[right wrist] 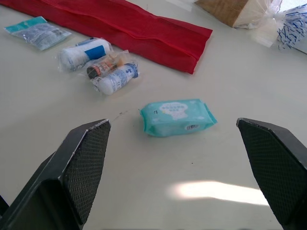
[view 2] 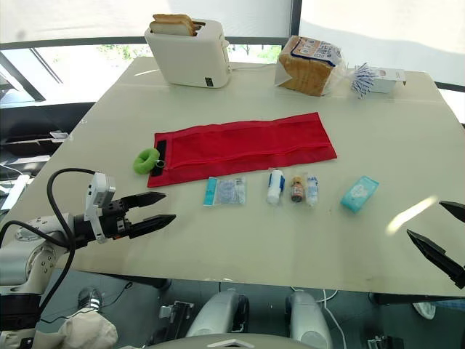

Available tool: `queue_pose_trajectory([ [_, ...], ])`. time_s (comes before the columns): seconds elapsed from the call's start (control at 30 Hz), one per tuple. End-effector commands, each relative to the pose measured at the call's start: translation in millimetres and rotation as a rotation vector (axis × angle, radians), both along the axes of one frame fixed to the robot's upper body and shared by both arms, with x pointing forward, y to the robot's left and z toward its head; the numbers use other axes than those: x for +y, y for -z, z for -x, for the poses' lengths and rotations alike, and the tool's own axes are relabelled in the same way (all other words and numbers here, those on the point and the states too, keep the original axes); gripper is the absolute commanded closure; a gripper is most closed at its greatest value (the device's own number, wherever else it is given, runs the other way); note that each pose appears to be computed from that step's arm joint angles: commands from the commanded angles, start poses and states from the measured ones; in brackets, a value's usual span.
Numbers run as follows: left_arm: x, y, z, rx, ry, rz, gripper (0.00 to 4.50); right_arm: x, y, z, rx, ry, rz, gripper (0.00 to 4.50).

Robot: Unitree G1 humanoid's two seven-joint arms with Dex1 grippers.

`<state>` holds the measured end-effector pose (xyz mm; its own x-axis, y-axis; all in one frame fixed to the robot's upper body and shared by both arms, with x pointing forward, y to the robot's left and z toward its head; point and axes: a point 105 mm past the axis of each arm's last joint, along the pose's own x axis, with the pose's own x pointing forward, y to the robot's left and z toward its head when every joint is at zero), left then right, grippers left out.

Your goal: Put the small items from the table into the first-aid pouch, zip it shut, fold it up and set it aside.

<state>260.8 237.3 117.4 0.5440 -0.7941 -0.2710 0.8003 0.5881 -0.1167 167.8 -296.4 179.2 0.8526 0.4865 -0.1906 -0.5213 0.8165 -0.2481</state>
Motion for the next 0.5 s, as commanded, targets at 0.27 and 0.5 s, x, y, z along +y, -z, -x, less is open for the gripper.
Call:
queue_pose_trajectory([
  [0.27,-4,-13,-7,-0.014,0.026,0.028,0.08,14,-11,-9,-0.054,-0.059,-0.005,0.0],
  [0.5,-24,-11,-1,0.04,0.077,0.035,0.08,42,-21,-14,-0.077,-0.16,-0.025,0.0],
])
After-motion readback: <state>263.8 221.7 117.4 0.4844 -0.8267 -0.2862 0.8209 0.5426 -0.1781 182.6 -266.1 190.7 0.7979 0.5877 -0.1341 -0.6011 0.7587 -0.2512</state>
